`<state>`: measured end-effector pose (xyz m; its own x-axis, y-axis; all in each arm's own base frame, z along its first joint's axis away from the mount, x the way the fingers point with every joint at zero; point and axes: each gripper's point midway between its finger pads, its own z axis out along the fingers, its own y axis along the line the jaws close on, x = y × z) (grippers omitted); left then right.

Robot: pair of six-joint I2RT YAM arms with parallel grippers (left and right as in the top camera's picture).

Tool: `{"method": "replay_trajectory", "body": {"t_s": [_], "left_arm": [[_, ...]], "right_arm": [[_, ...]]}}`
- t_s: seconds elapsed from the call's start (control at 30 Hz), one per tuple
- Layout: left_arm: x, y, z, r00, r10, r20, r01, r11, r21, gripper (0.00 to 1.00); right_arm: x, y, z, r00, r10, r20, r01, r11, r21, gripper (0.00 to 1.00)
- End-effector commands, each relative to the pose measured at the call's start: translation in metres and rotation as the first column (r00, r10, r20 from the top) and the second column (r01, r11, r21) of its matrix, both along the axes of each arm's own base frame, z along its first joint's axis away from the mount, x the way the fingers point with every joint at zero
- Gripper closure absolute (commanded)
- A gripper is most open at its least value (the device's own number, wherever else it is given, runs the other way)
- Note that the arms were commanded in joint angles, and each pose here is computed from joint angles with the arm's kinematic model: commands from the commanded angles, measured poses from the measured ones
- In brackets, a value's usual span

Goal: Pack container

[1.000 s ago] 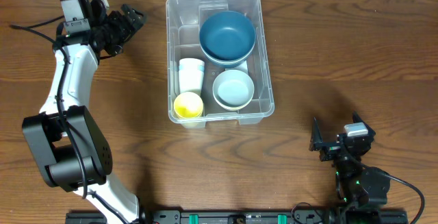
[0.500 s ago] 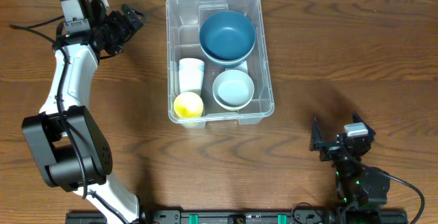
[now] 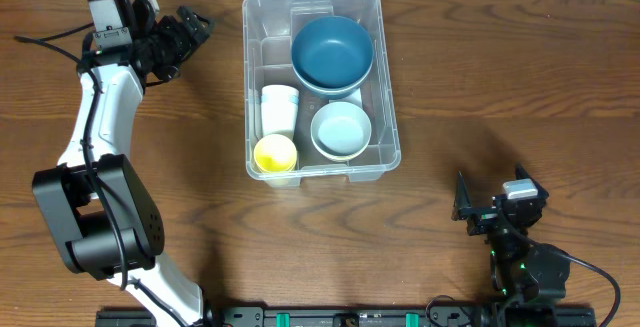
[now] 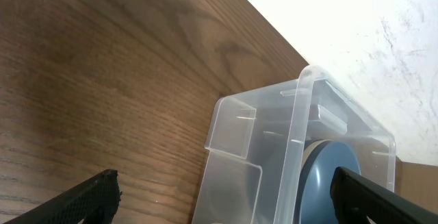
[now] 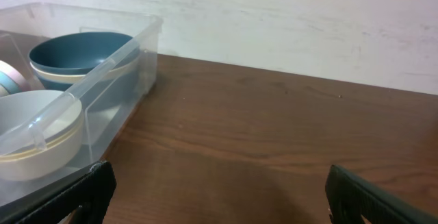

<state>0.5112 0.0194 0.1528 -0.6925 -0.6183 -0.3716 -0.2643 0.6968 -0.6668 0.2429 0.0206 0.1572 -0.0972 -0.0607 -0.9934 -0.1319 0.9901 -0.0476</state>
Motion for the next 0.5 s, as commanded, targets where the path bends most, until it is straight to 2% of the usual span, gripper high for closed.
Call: {"method": "replay_trajectory", "body": {"t_s": [0.0, 0.33, 0.47], "left_arm": [[0.000, 0.001, 0.010, 1.000, -0.001, 0.023, 0.001, 1.000, 0.010, 0.02], [-0.002, 0.005, 0.008, 1.000, 0.010, 0.011, -0.010, 1.000, 0.012, 0.02], [-0.017, 0.002, 0.046, 0.998, -0.006, 0.063, 0.004, 0.999, 0.034, 0.02]], "right_arm": [[0.000, -0.002, 0.001, 1.000, -0.008, 0.006, 0.008, 1.000, -0.006, 0.01], [0.000, -0.002, 0.001, 1.000, -0.008, 0.006, 0.008, 1.000, -0.006, 0.01], [0.000, -0.002, 0.001, 1.000, -0.008, 0.006, 0.008, 1.000, -0.006, 0.01]]}}
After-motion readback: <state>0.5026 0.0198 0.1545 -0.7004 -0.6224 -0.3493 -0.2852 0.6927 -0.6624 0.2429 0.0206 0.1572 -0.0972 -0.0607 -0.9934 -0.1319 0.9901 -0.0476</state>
